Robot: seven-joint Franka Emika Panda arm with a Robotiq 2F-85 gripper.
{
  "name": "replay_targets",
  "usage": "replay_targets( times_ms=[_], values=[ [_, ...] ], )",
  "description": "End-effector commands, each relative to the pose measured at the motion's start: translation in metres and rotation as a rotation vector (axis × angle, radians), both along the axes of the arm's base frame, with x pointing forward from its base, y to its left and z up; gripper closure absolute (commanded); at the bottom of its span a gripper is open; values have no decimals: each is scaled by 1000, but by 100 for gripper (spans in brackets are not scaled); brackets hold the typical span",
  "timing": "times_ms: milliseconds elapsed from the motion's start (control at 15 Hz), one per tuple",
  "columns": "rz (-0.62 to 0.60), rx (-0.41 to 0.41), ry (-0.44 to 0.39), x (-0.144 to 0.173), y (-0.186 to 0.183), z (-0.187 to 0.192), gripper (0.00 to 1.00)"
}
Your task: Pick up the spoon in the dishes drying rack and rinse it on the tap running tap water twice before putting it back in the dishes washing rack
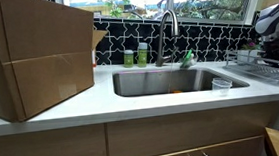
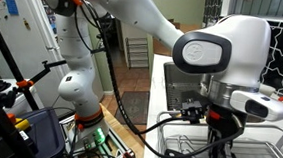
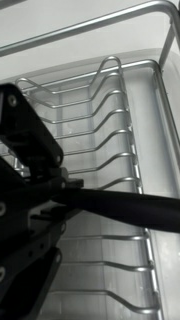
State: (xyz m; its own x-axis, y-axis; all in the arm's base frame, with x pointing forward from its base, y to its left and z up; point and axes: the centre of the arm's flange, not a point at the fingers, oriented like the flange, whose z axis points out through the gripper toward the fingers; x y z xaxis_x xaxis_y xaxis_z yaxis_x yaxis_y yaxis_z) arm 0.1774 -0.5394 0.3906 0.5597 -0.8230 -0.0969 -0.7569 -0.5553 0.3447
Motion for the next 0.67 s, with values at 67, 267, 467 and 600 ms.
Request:
replay_targets(
  times_ms=[67,267,467,600],
  values=[
    [58,-66,110,0,3,16,96],
    [108,-110,201,-5,2,35,96],
    [157,-179,241,-6,5,66,96],
    [203,-195,235,-2,13,78,96]
  ],
)
